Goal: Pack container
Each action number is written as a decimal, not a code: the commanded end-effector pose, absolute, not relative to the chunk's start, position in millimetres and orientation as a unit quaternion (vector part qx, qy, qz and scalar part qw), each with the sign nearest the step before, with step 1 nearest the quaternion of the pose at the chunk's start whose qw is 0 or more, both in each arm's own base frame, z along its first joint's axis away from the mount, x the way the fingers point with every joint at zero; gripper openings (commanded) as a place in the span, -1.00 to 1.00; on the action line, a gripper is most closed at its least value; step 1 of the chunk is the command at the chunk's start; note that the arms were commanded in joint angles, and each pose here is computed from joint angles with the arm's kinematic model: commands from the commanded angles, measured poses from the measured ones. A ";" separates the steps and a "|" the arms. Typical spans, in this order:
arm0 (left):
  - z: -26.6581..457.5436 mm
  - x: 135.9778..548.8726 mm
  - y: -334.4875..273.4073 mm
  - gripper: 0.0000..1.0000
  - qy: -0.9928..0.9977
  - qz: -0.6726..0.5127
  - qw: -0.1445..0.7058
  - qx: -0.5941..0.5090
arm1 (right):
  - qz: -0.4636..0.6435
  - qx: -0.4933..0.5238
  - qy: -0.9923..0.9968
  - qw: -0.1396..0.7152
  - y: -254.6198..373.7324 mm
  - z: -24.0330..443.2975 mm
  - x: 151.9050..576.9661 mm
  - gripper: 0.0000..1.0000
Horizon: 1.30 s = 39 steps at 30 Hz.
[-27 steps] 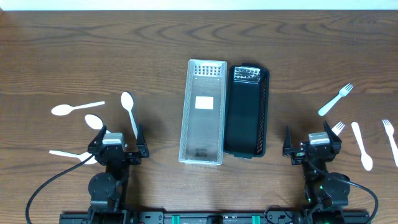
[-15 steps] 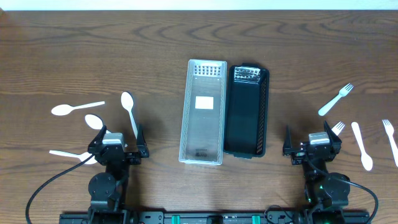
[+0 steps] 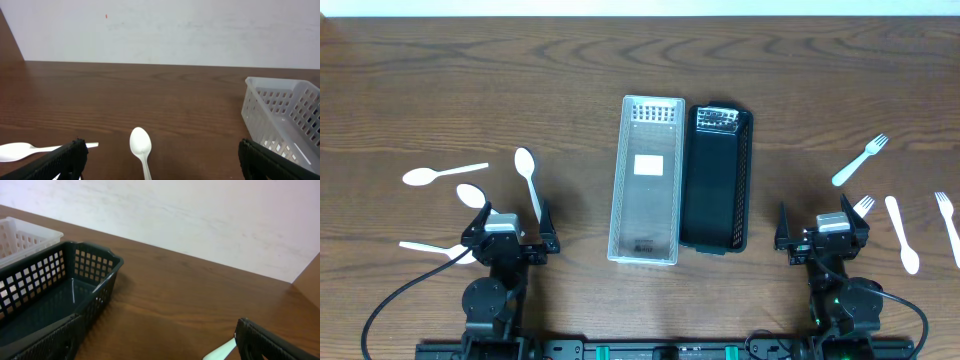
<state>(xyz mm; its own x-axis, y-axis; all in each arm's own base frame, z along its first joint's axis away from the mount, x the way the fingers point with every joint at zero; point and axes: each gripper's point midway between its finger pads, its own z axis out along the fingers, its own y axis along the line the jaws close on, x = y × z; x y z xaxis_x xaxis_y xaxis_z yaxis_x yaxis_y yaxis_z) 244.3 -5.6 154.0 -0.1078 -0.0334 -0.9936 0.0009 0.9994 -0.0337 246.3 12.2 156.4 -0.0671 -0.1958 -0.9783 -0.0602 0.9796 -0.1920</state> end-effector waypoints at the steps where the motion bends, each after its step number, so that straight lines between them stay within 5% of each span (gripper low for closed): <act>1: 135.6 243.7 -3.7 0.96 0.761 -0.008 0.649 -0.014 | -0.054 -0.092 0.730 0.676 12.7 155.1 246.2 0.98; 10: 135.6 243.7 -3.7 0.96 0.761 -0.008 0.649 -0.014 | -0.045 -0.083 0.731 0.676 12.8 155.1 246.2 0.98; 20: 135.3 244.1 -3.2 0.96 0.761 -0.071 0.639 -0.091 | 0.054 0.049 0.732 0.678 6.9 156.5 246.5 0.98; 28: 213.0 254.8 1.5 0.96 0.751 -0.082 0.643 -0.126 | 0.059 0.054 0.709 0.700 6.2 192.4 244.1 0.99; 39: 257.2 328.7 -6.1 0.96 0.878 -0.043 0.462 -0.118 | 0.074 -0.013 0.832 0.549 32.3 224.7 288.4 0.98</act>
